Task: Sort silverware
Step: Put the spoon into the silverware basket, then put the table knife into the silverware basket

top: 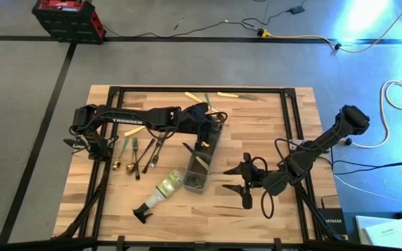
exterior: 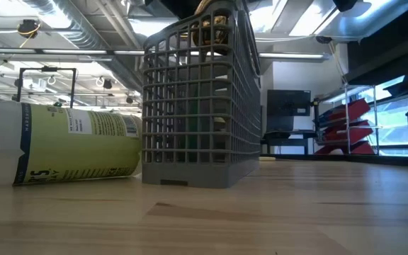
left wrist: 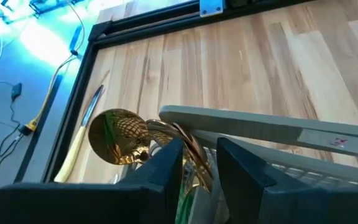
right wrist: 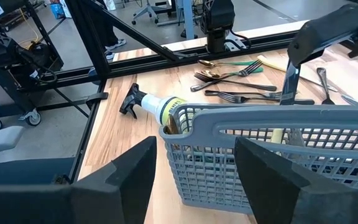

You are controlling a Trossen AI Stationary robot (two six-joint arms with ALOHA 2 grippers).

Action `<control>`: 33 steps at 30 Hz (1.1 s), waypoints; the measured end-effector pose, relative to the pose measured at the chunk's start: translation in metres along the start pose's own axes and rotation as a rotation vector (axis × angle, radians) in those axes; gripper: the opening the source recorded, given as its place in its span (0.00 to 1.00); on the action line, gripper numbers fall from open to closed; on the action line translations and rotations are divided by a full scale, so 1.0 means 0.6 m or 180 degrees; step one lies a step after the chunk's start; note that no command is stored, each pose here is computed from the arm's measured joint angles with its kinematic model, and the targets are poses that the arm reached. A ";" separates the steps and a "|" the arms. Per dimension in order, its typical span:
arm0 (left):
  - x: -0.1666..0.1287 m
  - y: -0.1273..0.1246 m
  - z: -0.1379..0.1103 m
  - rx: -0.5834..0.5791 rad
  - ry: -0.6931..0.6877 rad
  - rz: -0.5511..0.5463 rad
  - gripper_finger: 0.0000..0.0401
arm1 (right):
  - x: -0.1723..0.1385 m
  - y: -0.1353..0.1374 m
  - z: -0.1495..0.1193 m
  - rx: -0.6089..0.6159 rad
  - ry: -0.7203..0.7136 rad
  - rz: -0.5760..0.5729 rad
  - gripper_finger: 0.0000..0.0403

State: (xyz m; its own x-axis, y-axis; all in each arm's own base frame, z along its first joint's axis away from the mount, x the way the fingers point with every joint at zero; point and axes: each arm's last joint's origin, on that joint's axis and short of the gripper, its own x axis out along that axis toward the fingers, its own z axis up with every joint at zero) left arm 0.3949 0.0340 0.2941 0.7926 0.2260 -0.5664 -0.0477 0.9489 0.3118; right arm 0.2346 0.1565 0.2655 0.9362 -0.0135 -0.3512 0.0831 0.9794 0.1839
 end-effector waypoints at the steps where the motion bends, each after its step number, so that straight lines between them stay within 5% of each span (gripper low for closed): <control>1: 0.000 0.000 0.000 -0.0001 0.0006 -0.0001 0.21 | 0.000 0.000 0.000 0.0000 0.0000 0.0000 0.49; 11: -0.044 0.014 0.038 -0.0075 -0.0335 0.0154 0.21 | 0.000 -0.001 -0.002 -0.0024 0.0033 -0.0017 0.49; 21: -0.226 0.041 0.103 -0.0301 -0.1190 0.0194 0.21 | 0.000 -0.001 -0.001 -0.0010 0.0020 -0.0023 0.49; 27: -0.363 0.037 0.084 -0.0538 -0.1694 0.0030 0.21 | 0.000 0.000 -0.003 -0.0025 0.0092 0.0083 0.49; 33: -0.410 0.019 0.027 -0.0747 -0.2049 -0.0098 0.21 | 0.000 0.001 -0.003 -0.0022 0.0107 0.0118 0.49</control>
State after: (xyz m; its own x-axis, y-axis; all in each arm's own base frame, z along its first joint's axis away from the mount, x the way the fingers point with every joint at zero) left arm 0.2090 -0.0143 0.4494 0.9957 0.0913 0.0168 -0.0924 0.9918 0.0882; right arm 0.2339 0.1575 0.2638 0.9266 0.0294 -0.3749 0.0462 0.9805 0.1909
